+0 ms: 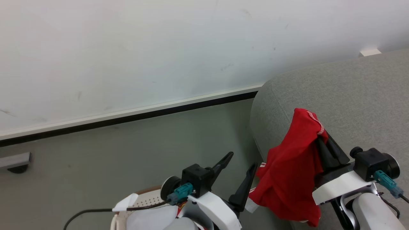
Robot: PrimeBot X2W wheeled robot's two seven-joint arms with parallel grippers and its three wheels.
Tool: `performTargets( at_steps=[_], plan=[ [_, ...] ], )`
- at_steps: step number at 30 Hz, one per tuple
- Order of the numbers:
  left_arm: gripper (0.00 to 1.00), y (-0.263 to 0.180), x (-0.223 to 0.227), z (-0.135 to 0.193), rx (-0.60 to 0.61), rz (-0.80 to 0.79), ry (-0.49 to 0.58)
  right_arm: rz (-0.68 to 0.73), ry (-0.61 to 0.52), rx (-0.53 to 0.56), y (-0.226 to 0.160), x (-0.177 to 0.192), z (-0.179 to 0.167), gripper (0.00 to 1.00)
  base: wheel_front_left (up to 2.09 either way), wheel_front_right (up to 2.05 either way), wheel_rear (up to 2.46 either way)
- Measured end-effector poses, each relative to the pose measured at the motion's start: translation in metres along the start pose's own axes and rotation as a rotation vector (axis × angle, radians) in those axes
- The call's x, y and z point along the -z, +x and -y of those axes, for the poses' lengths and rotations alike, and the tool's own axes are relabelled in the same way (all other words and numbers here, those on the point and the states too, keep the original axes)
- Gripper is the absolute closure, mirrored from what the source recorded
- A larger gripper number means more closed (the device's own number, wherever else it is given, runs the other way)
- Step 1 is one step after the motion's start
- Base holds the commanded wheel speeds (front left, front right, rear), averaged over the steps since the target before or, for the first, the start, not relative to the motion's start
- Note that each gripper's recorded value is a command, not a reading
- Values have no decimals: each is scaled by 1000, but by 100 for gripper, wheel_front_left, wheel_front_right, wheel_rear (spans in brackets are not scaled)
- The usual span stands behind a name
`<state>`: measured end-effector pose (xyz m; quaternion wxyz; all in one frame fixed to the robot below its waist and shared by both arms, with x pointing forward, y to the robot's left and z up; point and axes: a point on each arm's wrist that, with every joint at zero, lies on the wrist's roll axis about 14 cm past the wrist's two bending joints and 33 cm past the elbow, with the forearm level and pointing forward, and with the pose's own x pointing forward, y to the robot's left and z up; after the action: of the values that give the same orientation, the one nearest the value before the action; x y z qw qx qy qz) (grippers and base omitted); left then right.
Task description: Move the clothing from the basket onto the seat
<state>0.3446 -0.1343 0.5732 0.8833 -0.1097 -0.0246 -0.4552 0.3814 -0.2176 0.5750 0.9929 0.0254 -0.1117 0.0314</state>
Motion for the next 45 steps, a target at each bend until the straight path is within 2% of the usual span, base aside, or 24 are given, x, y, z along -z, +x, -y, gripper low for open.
performTargets(
  at_steps=[8, 14, 20, 27, 32, 35, 39, 42, 45],
  plan=[
    [0, 11, -1, -6, 23, 21, 7, -11, 26, 46, 10, 5, 18, 100, 0, 0, 0],
    [0, 25, -5, -24, 41, 54, 29, 47, -13, 75, 57, -18, 42, 100, 0, 0, 0],
    [0, 38, 1, -56, 26, 68, 39, 43, -38, 143, 115, -33, 82, 100, 0, 0, 0],
    [0, 38, 23, -91, -31, 52, 2, 68, -83, 265, 176, -61, 142, 100, 0, 0, 0],
    [0, 36, 33, -110, -61, 40, 6, 136, -107, 361, 200, -93, 180, 100, 0, 0, 0],
    [0, 38, 35, -119, -71, 44, 8, 129, -138, 427, 201, -95, 205, 100, 0, 0, 0],
    [0, 40, 41, -128, -85, 48, -3, 41, -176, 517, 188, -61, 239, 100, 0, 0, 0],
    [0, 40, 50, -135, -98, 36, -19, -93, -169, 587, 162, -5, 260, 100, 0, 0, 0],
    [0, 40, 59, -141, -111, 24, -30, -244, -140, 668, 119, 56, 276, 100, 0, 0, 0]
  ],
)
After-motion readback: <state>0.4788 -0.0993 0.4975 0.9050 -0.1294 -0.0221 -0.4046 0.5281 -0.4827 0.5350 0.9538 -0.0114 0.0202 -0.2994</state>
